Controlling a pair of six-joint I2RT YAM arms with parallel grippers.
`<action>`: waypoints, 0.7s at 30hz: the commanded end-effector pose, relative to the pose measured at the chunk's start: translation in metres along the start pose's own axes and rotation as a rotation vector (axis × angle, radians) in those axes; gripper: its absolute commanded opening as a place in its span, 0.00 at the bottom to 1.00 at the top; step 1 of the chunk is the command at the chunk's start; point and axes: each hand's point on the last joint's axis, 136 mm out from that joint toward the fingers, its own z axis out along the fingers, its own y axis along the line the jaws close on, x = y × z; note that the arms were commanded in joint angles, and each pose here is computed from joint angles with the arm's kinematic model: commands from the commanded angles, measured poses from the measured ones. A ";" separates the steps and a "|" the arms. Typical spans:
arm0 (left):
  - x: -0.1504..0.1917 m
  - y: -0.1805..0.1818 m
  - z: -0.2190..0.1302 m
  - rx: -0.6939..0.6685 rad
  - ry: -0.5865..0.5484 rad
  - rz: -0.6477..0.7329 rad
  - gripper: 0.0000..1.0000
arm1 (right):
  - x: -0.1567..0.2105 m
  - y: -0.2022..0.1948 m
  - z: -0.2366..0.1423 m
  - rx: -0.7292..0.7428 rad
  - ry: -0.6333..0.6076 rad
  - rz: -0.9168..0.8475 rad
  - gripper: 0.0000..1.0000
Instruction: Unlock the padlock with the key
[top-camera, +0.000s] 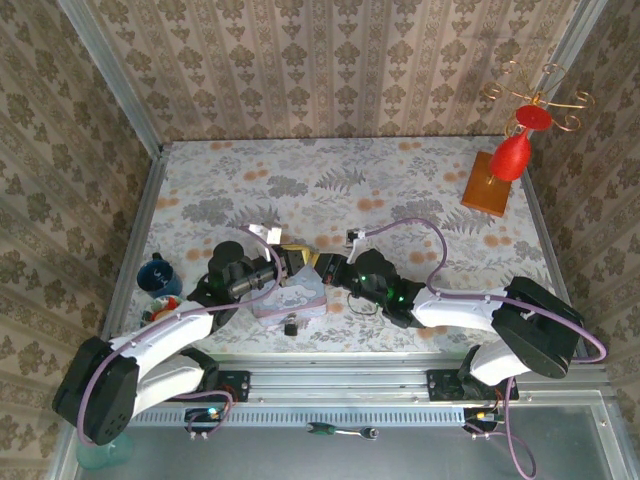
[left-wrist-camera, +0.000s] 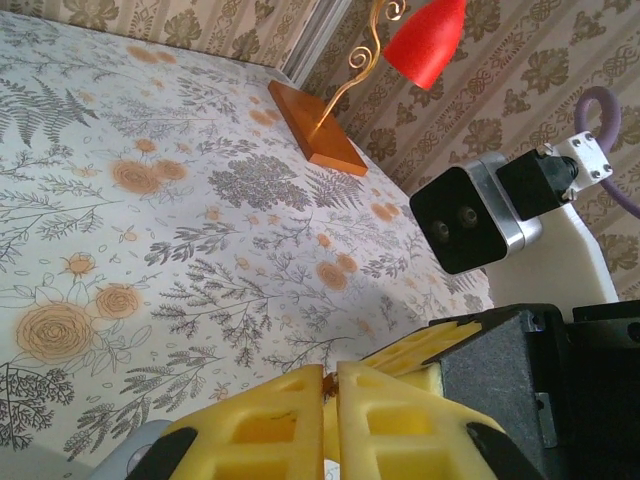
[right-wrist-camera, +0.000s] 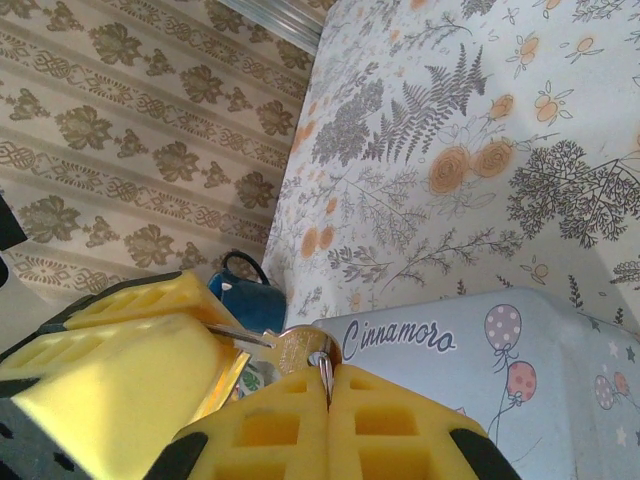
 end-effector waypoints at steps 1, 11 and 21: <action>-0.007 -0.009 0.002 0.047 -0.014 0.020 0.09 | -0.012 0.022 0.001 -0.040 -0.033 -0.035 0.00; -0.008 -0.012 0.002 0.064 -0.019 0.023 0.00 | -0.010 0.022 0.003 -0.043 -0.022 -0.038 0.00; -0.010 -0.011 0.000 0.063 -0.049 0.037 0.00 | -0.017 0.020 -0.012 0.037 -0.002 -0.210 0.26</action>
